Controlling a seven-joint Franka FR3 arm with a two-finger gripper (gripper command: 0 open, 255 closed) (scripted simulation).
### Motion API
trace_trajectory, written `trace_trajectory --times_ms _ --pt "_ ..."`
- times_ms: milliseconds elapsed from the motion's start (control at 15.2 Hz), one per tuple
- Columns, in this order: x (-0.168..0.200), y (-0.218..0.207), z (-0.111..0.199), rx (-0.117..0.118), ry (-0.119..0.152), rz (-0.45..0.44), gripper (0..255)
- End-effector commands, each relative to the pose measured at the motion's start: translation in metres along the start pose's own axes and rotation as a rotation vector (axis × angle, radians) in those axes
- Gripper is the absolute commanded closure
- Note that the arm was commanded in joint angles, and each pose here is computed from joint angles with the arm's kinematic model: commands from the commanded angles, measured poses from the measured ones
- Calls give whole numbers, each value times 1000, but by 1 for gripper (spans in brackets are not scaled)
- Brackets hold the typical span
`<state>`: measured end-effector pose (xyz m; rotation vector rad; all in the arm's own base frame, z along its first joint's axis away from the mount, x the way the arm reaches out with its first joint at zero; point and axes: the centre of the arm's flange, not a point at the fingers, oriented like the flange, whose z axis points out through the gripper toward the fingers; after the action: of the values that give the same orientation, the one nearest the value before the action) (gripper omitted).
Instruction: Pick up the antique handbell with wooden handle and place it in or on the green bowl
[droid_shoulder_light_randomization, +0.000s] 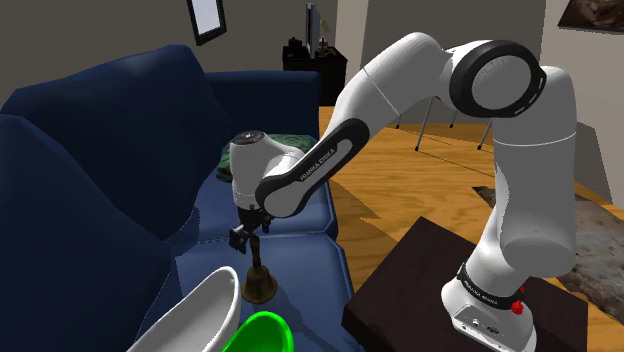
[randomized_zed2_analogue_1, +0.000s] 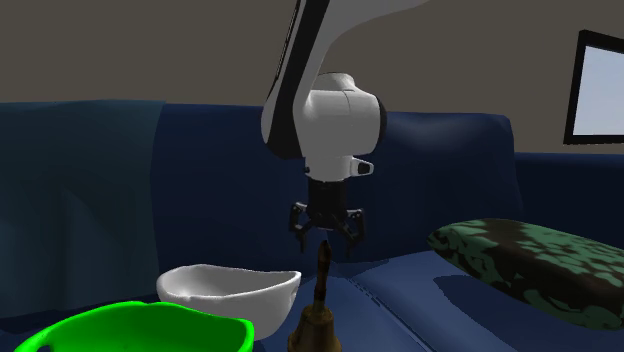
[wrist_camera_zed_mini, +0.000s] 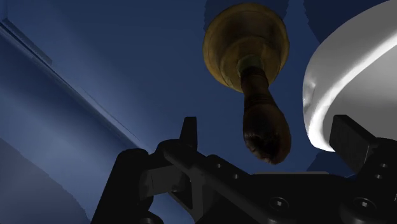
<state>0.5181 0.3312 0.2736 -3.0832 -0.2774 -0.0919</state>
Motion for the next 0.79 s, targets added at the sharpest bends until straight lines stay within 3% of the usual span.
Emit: trace_trajectory --times_ms 0,198,264,726 --pt "0 0 0 0 0 0 0" --pt "0 0 0 0 0 0 0" --pt "0 0 0 0 0 0 255" --pt "0 0 0 0 0 0 255"
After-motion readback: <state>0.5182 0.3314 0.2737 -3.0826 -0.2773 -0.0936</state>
